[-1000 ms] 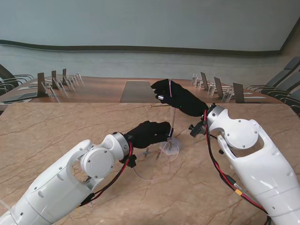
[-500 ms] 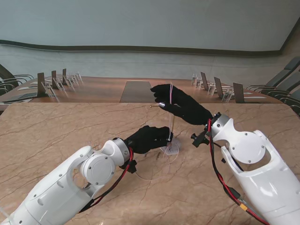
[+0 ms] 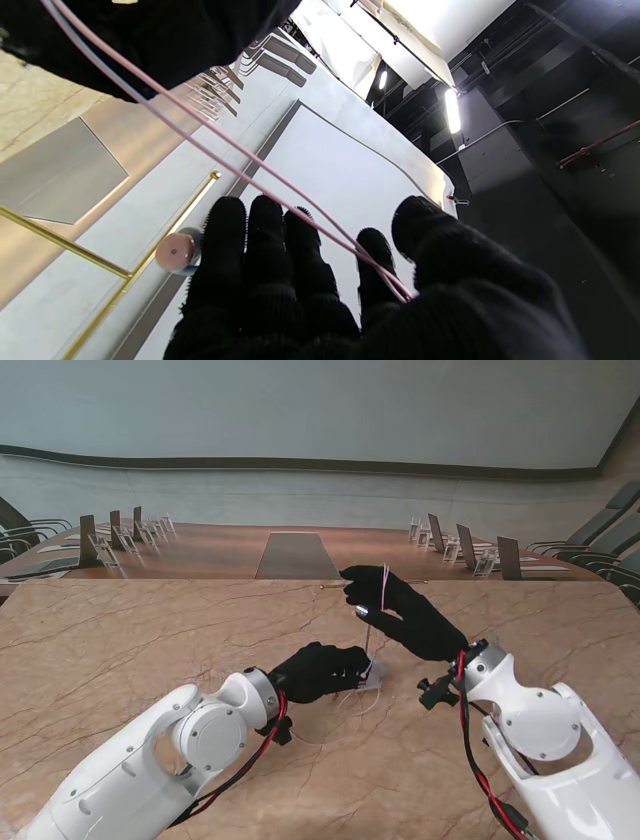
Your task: Take the wired earphone off the rack, coil the cable and place them on the table
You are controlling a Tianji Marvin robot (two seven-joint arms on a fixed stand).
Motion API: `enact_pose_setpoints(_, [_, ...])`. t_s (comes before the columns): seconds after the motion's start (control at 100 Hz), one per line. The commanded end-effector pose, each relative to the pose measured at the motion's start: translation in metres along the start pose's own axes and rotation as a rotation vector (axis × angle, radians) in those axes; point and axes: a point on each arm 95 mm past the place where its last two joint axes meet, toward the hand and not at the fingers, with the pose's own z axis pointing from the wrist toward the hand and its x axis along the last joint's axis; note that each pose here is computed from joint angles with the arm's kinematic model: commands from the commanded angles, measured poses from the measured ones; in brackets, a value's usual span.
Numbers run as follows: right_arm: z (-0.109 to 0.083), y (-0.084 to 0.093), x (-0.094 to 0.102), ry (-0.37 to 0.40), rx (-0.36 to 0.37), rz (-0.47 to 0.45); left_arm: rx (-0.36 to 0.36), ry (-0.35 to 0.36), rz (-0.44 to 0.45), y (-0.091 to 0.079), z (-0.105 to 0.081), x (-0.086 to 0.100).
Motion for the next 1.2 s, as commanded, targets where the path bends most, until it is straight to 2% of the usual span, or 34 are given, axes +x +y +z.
enact_pose_setpoints(0.0, [-0.006, -0.010, -0.002, -0.012, 0.003, 0.018, -0.027, -0.008, -0.015, 0.013, -0.002, 0.002])
enact_pose_setpoints(0.39, [-0.025, -0.032, -0.010, -0.042, -0.041, 0.064, -0.077, -0.050, -0.039, 0.040, -0.001, 0.000])
enact_pose_setpoints(1.19, [-0.023, -0.059, -0.028, -0.097, -0.055, 0.156, -0.085, -0.085, -0.065, 0.059, 0.014, -0.010])
